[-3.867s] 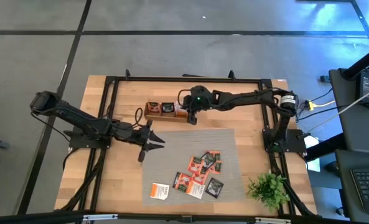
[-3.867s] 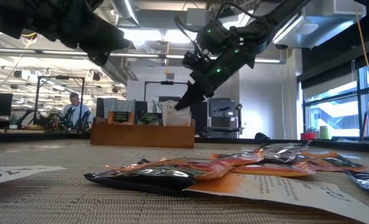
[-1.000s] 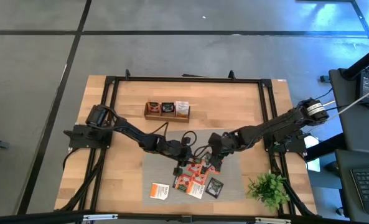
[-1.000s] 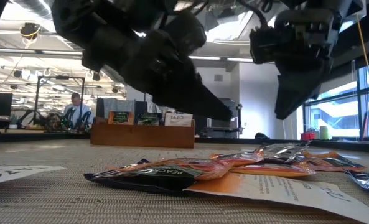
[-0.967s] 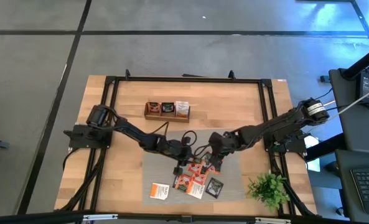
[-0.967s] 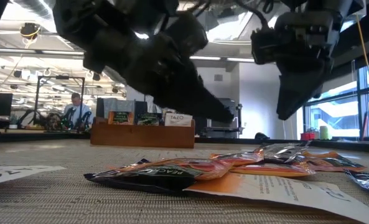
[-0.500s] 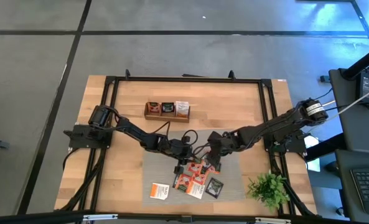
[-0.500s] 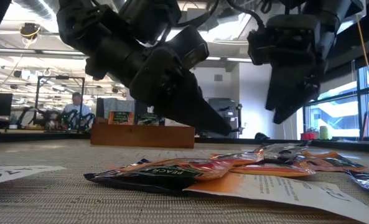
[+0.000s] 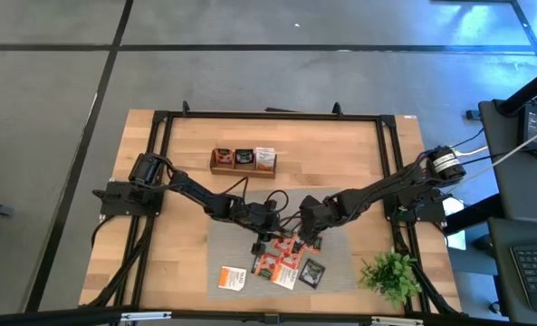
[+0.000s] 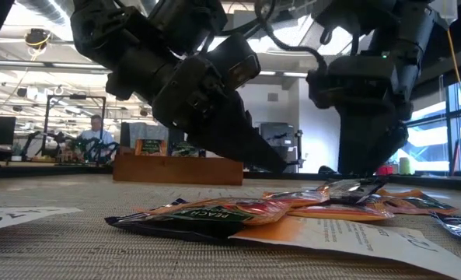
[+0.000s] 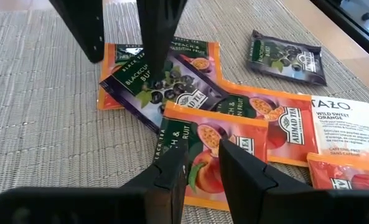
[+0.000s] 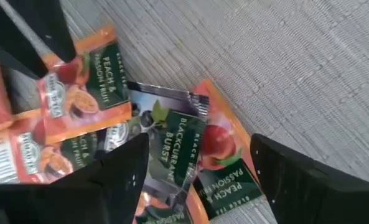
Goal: Pick & Place Tea
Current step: Put the purple tea bag into the middle section of the wooden organizer
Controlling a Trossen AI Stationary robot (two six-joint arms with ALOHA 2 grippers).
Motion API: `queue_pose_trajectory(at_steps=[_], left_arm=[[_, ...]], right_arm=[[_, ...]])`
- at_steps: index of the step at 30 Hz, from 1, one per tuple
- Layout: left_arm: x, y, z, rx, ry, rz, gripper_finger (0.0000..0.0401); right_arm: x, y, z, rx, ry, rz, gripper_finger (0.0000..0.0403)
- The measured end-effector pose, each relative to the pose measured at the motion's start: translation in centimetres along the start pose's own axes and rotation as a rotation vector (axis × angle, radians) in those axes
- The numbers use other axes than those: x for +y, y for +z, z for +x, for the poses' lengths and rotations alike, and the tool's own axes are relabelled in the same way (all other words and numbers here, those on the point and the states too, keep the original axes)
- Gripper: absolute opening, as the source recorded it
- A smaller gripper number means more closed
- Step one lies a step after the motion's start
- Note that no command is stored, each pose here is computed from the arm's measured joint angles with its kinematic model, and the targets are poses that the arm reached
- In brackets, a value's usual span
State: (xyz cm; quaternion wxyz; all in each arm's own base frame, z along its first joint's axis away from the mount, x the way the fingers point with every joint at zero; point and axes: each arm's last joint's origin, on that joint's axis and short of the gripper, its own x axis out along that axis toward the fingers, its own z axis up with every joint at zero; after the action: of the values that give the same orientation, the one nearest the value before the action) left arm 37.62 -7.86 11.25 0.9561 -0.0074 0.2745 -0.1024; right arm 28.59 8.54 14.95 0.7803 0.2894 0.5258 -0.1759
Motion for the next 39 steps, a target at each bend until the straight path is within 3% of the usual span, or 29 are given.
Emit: queue_pose_trajectory(at_steps=[18,39], left_arm=[[0.01,-0.04,0.0,0.005,0.001,0.0,0.0088],[0.0,-0.05,-0.01,0.005,0.001,0.0,0.0088]], right_arm=[[0.67,0.05,0.53,0.061,0.104,0.037,0.0269],[0.66,0.03,0.52,0.064,0.106,0.018,0.0062]])
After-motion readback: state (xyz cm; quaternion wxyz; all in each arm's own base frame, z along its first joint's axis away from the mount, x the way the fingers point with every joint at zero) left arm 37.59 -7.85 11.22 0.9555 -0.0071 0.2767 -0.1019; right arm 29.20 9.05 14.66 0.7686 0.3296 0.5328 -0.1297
